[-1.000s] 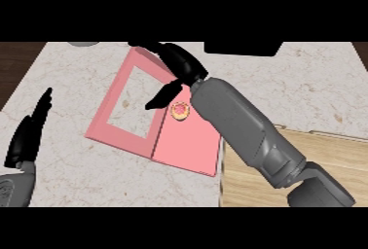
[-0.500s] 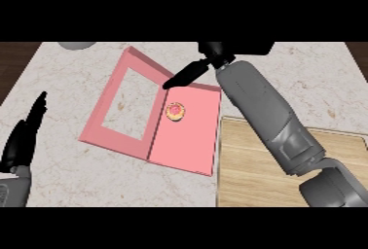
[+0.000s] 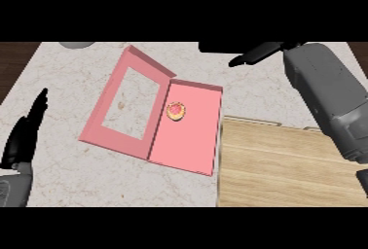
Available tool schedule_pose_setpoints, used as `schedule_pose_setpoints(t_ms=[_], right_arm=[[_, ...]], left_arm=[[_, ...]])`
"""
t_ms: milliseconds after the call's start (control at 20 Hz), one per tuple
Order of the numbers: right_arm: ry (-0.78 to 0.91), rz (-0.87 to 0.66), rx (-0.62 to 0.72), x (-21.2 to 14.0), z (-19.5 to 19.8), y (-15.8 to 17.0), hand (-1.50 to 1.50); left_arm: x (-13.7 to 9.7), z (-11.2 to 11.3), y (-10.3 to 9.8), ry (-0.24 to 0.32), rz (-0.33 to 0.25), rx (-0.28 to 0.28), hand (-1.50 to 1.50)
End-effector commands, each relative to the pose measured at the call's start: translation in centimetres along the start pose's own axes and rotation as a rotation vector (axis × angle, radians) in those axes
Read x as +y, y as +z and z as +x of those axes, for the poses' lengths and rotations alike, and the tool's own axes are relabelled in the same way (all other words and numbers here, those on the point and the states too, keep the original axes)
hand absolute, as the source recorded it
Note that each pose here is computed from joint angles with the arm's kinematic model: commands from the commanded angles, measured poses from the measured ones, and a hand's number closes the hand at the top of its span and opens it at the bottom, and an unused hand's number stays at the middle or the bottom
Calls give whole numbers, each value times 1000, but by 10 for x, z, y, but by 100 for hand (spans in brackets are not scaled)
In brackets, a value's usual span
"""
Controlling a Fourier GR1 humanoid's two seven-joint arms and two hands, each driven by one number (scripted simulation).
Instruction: Pick the cupcake from the tray and place it in the cardboard box
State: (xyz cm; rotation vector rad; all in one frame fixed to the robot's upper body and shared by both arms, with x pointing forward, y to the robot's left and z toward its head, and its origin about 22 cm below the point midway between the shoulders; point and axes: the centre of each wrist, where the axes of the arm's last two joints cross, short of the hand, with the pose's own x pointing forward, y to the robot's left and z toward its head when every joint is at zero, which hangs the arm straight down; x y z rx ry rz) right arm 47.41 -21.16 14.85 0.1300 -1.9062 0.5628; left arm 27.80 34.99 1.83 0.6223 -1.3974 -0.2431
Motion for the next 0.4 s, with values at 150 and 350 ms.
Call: schedule_pose_setpoints(t_ms=[150,350], right_arm=[[39,5,0,-83,-4,48,-150],[101,63,27,-108,1,62,-150]], left_arm=[[2,4,2,9,-16,-13,0],[-4,13,-2,-6,-19,-34,0]])
